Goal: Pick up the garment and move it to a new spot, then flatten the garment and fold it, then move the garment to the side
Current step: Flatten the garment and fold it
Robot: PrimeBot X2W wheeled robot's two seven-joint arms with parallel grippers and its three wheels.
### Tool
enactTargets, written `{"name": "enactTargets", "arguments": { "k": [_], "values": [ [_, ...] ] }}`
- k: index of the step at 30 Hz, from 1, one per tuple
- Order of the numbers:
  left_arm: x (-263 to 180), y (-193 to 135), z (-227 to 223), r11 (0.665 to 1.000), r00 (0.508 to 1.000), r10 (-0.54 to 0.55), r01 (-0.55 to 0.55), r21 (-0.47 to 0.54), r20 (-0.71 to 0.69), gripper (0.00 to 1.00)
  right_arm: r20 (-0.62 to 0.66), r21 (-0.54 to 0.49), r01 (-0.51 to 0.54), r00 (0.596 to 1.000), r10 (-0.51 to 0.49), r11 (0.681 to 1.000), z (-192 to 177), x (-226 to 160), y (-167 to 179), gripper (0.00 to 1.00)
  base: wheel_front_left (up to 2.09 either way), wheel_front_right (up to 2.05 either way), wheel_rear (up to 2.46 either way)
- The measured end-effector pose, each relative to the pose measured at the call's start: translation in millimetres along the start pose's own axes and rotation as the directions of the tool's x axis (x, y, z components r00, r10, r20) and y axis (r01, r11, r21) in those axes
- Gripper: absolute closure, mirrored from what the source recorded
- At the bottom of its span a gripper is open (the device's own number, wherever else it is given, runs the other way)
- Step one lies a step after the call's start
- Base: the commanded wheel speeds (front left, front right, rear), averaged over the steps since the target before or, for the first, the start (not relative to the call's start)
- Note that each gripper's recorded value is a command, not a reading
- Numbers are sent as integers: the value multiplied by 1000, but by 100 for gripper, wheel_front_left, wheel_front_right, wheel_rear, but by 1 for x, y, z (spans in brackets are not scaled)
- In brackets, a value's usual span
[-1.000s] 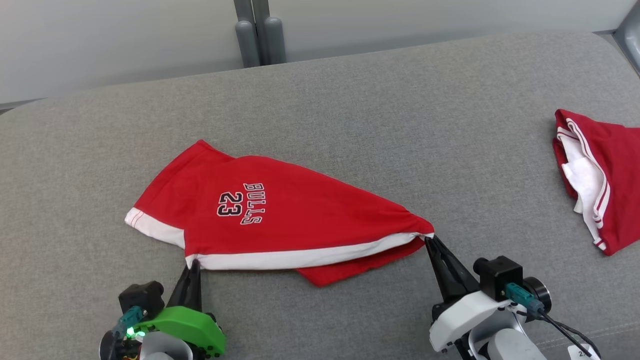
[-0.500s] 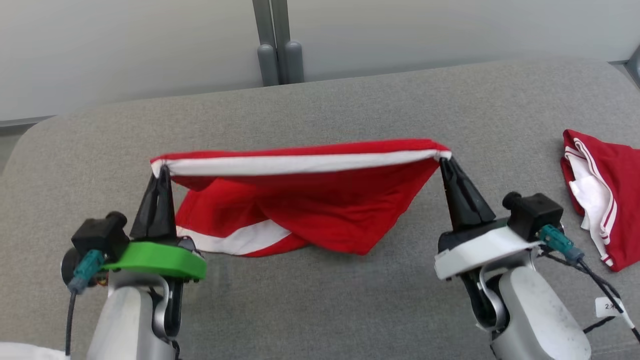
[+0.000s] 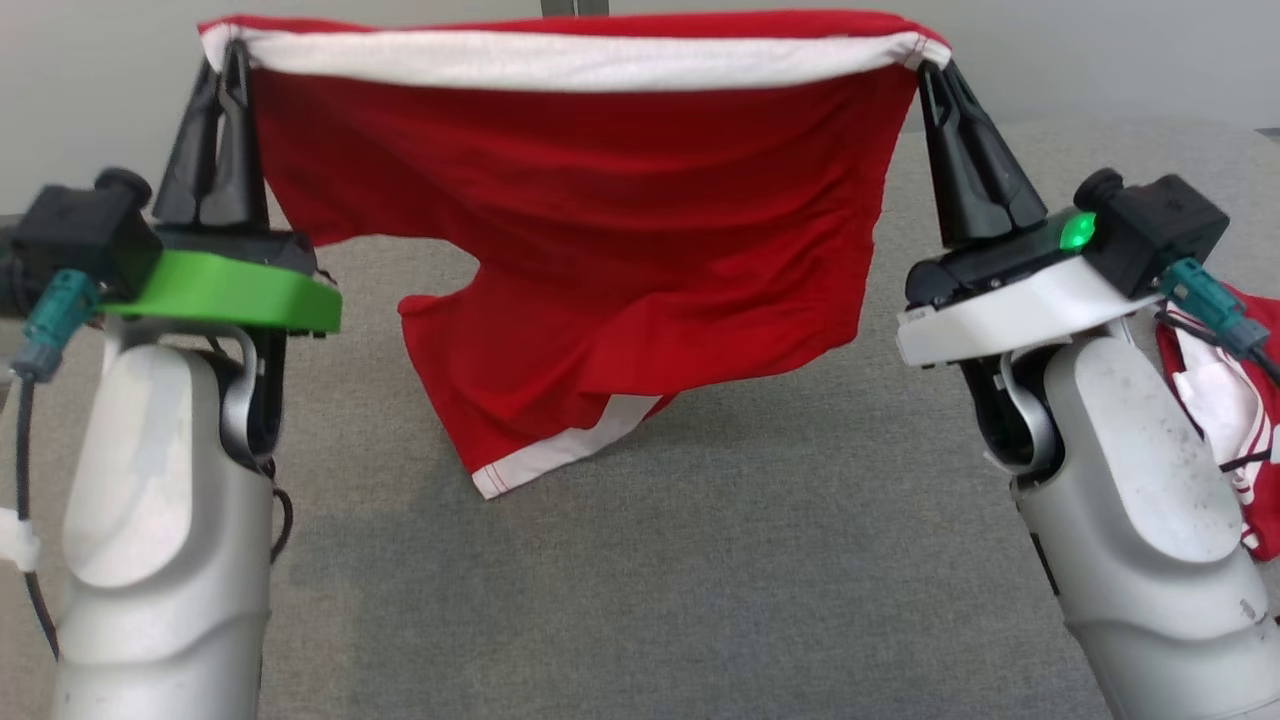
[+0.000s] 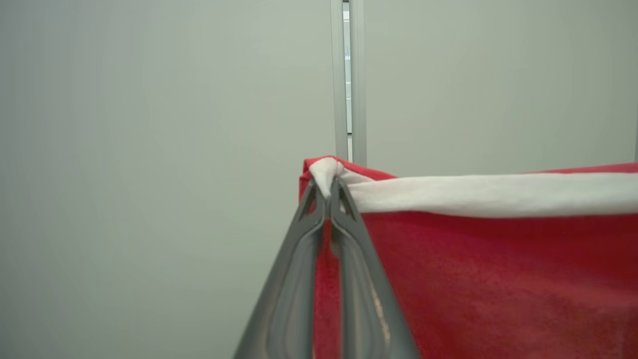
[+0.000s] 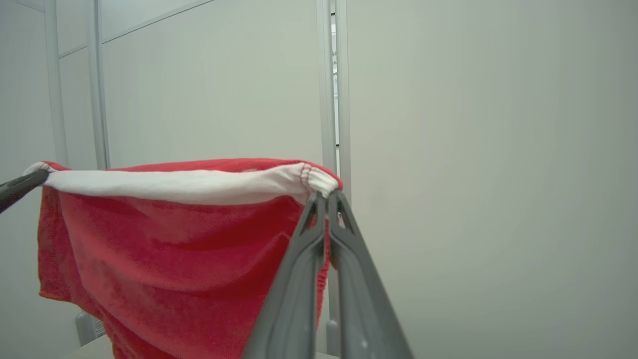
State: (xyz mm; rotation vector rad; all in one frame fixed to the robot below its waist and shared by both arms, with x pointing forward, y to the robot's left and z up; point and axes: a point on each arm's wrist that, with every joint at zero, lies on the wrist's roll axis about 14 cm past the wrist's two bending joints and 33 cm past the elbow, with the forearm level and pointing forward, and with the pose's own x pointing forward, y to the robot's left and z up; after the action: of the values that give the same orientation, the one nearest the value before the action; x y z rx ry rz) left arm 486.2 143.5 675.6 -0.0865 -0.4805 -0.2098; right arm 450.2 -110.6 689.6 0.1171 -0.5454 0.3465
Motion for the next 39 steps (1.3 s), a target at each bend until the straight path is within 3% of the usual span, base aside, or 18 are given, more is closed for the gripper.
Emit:
{"name": "enactTargets", "arguments": {
  "k": [12, 22, 26, 31, 35, 39],
  "values": [
    [61, 13, -3, 997, 999, -25, 23, 72, 28, 100, 24, -49, -5, 1000, 6, 999, -14, 66, -28, 100, 0, 0, 0],
    [127, 25, -18, 993, 997, -23, 14, 115, 75, 100, 5, -192, -3, 1000, 4, 981, -53, 135, -67, 100, 0, 0, 0],
    [138, 38, -32, 992, 997, 5, -15, 123, 82, 100, -26, -202, 0, 1000, -5, 979, -84, 151, -76, 100, 0, 0, 0],
    [132, 44, -59, 992, 998, 14, -20, 124, 55, 100, -69, -181, 18, 997, -31, 983, -123, 149, -85, 100, 0, 0, 0],
    [94, 60, -108, 993, 995, 74, -68, 93, -70, 100, -181, -112, 25, 983, -45, 993, -175, 116, -80, 100, 0, 0, 0],
    [43, 65, -148, 992, 971, 121, -111, 60, -204, 100, -272, -44, 35, 961, -46, 998, -204, 74, -69, 100, 0, 0, 0]
  ]
}}
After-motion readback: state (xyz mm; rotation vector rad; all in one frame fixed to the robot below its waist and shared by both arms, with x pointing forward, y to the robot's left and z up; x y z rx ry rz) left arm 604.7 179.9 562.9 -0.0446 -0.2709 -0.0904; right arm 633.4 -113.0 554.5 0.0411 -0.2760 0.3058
